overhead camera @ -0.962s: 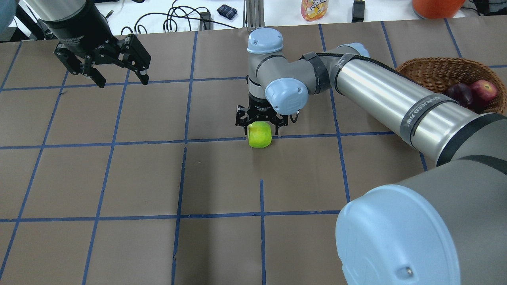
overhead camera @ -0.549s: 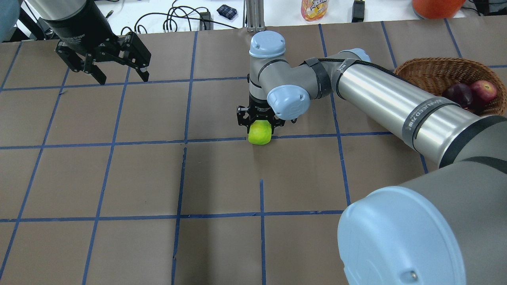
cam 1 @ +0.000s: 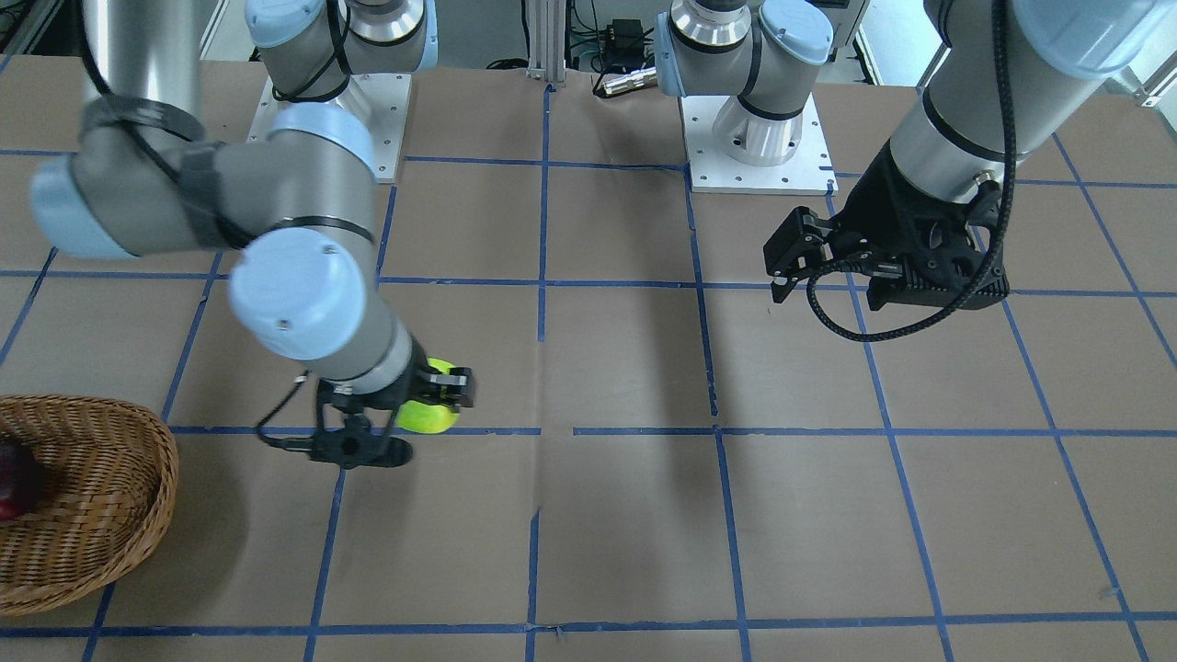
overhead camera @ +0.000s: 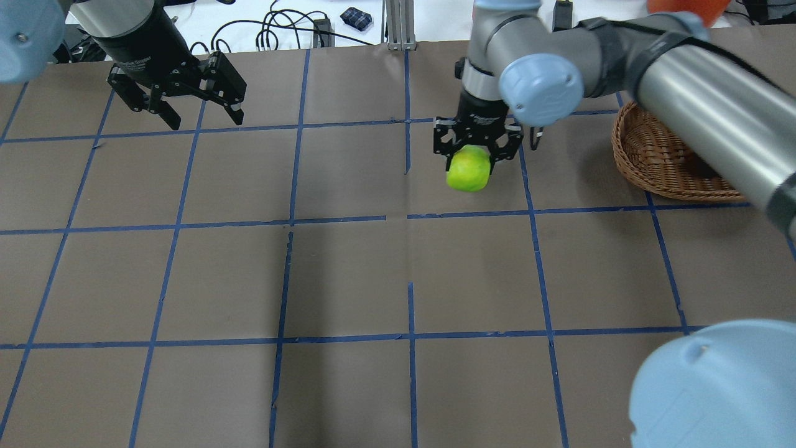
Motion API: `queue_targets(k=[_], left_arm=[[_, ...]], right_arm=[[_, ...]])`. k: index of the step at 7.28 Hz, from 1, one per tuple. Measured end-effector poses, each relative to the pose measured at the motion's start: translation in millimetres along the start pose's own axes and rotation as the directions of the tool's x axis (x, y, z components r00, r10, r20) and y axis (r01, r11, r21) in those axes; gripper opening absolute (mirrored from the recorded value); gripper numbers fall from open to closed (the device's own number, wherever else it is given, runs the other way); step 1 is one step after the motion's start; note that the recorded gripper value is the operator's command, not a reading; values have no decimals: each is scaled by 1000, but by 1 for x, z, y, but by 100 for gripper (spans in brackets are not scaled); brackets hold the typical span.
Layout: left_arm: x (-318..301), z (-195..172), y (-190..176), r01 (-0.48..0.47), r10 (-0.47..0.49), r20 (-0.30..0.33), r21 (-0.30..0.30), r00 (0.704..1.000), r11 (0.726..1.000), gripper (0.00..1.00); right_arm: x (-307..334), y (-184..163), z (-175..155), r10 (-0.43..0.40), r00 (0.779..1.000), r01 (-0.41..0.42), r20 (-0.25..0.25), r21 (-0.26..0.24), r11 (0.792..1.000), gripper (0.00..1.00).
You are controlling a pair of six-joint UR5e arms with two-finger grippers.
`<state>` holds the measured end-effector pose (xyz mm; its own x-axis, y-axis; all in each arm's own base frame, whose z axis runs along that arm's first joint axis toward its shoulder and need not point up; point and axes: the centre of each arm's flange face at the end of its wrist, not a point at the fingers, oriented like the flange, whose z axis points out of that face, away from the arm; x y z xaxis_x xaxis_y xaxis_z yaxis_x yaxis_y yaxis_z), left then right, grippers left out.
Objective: Put all apples into basket
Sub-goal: 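Carry the green apple into the basket with the right gripper and release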
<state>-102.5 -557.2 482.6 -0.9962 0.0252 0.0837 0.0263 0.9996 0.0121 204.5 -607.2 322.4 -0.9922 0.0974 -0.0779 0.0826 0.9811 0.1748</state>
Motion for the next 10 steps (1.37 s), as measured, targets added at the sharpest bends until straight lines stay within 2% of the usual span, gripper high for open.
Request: queue_targets(k=[1, 2, 3, 4, 6, 7, 8, 9, 10], left_arm=[[0, 1, -3, 0, 0, -6, 6, 1000, 1000, 100], [1, -1, -2, 0, 0, -7, 10, 1000, 1000, 100], [2, -2, 0, 0, 0, -4, 9, 1000, 1000, 100], [2, -4, 1, 0, 0, -2, 12, 1000, 1000, 100], [2, -5, -2, 2, -2, -6, 16, 1000, 1000, 100], [2, -5, -3, 1, -1, -9, 18, 1000, 1000, 100], [2, -5, -3, 1, -1, -6, 19, 1000, 1000, 100], [2, -7, -2, 5, -5, 2, 18, 1000, 1000, 100], [1, -11, 2, 10, -10, 7, 14, 1000, 1000, 100]], right_arm=[[68, -9, -24, -30, 999, 30, -24, -4, 1000, 0], [145, -21, -36, -104, 993, 104, -58, -12, 995, 0], [210, -31, -39, -162, 984, 161, -69, -19, 987, 0], [257, -42, -32, -180, 980, 179, -85, -17, 984, 0], [313, -65, -9, -210, 966, 208, -153, -25, 978, 0], [326, -71, -4, -211, 963, 210, -167, -26, 977, 0], [334, -78, 5, -207, 963, 206, -175, -26, 978, 7], [339, -84, 19, -206, 963, 202, -174, -41, 978, 33], [340, -86, 29, -212, 963, 205, -166, -62, 977, 91]])
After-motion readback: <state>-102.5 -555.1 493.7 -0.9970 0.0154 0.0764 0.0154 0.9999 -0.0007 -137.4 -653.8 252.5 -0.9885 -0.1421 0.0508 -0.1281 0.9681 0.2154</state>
